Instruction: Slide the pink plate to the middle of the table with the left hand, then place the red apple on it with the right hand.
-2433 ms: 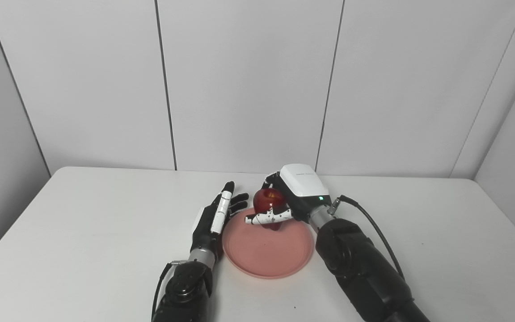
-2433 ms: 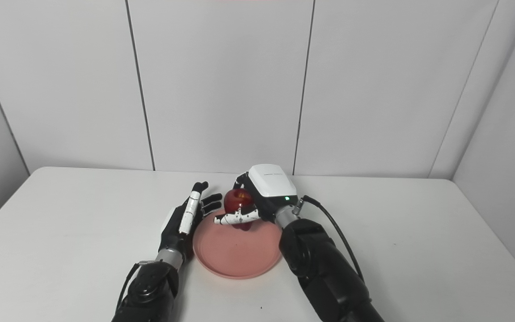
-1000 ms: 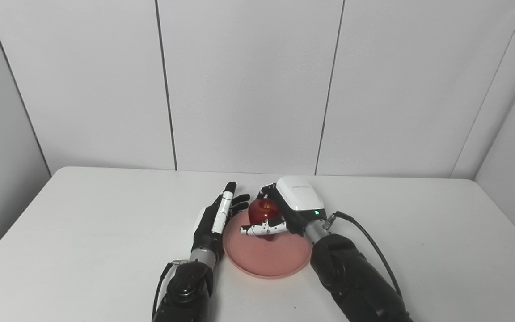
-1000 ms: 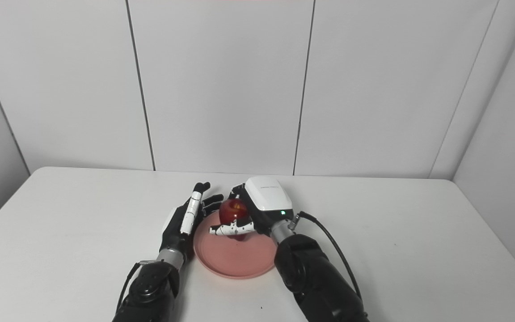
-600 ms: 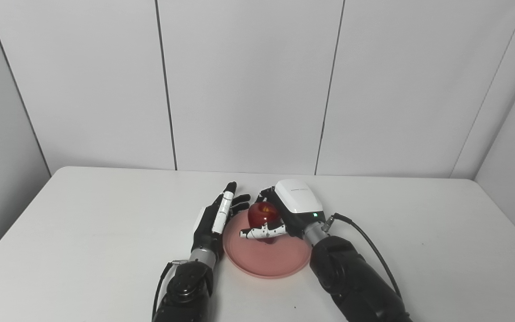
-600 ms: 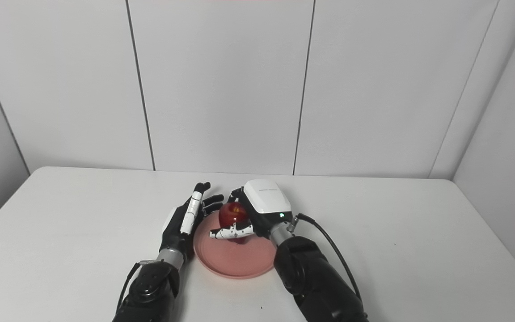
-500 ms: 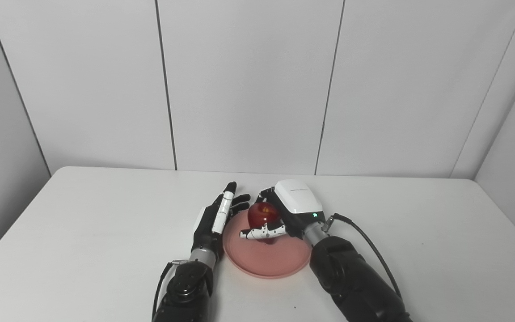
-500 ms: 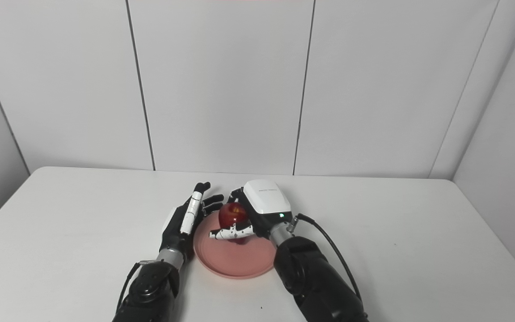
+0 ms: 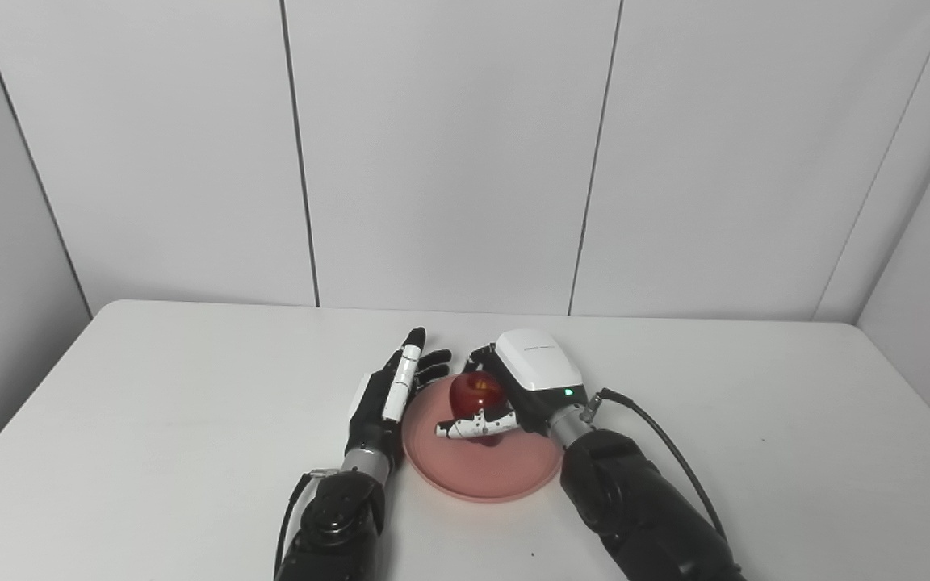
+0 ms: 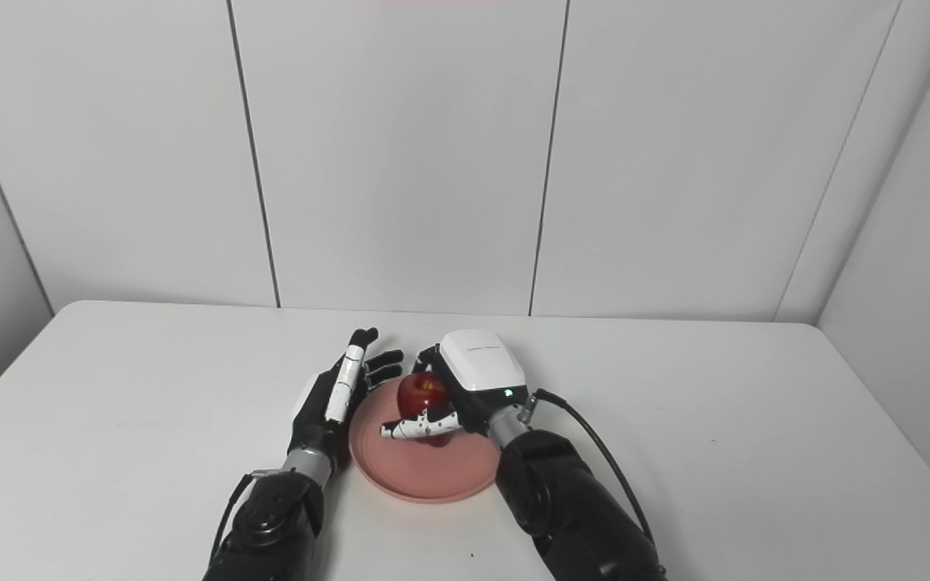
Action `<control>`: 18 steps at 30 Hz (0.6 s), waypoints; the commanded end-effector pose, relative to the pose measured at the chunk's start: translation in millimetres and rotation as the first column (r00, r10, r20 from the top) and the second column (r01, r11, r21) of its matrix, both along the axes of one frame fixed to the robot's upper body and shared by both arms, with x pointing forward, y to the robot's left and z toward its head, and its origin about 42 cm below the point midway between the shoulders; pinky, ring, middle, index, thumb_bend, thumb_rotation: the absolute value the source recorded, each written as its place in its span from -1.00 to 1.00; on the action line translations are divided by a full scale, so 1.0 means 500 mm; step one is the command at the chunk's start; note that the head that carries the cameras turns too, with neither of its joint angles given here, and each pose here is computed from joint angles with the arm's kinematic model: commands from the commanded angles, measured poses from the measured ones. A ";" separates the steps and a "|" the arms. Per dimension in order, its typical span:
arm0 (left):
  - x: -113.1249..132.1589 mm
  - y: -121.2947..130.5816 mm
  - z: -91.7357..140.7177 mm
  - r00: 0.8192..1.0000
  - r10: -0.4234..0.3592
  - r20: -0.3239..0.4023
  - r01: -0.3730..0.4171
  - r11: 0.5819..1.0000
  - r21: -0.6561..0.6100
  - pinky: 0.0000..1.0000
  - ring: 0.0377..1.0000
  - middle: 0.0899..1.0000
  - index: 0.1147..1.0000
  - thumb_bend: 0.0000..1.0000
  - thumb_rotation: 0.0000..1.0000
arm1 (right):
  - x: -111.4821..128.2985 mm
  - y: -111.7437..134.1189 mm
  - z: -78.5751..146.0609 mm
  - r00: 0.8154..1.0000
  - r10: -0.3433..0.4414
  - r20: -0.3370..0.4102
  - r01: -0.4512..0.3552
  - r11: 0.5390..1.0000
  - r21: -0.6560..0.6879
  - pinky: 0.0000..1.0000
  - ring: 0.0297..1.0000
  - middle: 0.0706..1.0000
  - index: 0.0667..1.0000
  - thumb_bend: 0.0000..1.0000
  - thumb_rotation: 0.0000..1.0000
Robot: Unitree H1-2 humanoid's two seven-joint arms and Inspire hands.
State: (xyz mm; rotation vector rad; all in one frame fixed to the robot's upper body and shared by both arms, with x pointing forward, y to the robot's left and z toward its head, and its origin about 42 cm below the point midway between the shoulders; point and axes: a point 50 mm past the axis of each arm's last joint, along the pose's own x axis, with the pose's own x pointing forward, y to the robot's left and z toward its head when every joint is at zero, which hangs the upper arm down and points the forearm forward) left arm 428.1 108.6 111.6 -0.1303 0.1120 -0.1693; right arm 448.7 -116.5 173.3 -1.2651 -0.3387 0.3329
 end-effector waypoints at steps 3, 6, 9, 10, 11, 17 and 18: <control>-0.009 -0.004 -0.021 0.998 -0.006 -0.069 0.006 1.000 0.007 0.62 0.57 0.50 0.75 0.46 0.83 | 0.019 0.017 0.062 0.995 0.027 0.097 -0.030 0.999 0.032 -0.76 -0.68 -0.59 -0.28 0.11 0.01; -0.009 -0.004 -0.022 0.998 -0.007 -0.069 0.007 1.000 0.002 0.63 0.57 0.50 0.76 0.45 0.82 | 0.020 0.015 0.063 0.995 0.027 0.098 -0.029 0.999 0.026 -0.76 -0.68 -0.58 -0.25 0.18 0.09; -0.008 -0.004 -0.023 0.997 -0.006 -0.074 0.006 1.000 0.006 0.62 0.56 0.49 0.84 0.47 0.83 | 0.020 0.014 0.064 0.995 0.023 0.094 -0.025 1.000 0.018 -0.76 -0.68 -0.57 -0.31 0.30 0.19; -0.008 -0.004 -0.023 0.997 -0.005 -0.076 0.006 1.000 0.007 0.61 0.56 0.49 0.87 0.48 0.82 | 0.020 0.014 0.064 0.995 0.022 0.094 -0.023 1.000 0.019 -0.75 -0.66 -0.55 -0.29 0.37 0.21; -0.008 -0.004 -0.023 0.997 -0.005 -0.077 0.006 1.000 0.009 0.60 0.55 0.49 0.89 0.48 0.82 | 0.021 0.014 0.065 0.995 0.020 0.094 -0.022 1.000 0.020 -0.74 -0.65 -0.54 -0.28 0.41 0.23; -0.007 -0.003 -0.023 0.997 -0.014 -0.072 0.015 1.000 0.012 0.61 0.59 0.58 0.80 0.48 0.83 | 0.021 0.011 0.067 0.997 0.016 0.082 -0.017 1.000 0.008 -0.46 -0.33 -0.18 0.02 0.80 0.43; -0.007 -0.003 -0.023 0.997 -0.014 -0.072 0.015 1.000 0.012 0.61 0.59 0.59 0.78 0.48 0.84 | 0.021 0.011 0.067 0.997 0.017 0.080 -0.017 1.000 0.005 -0.43 -0.30 -0.14 0.04 0.84 0.45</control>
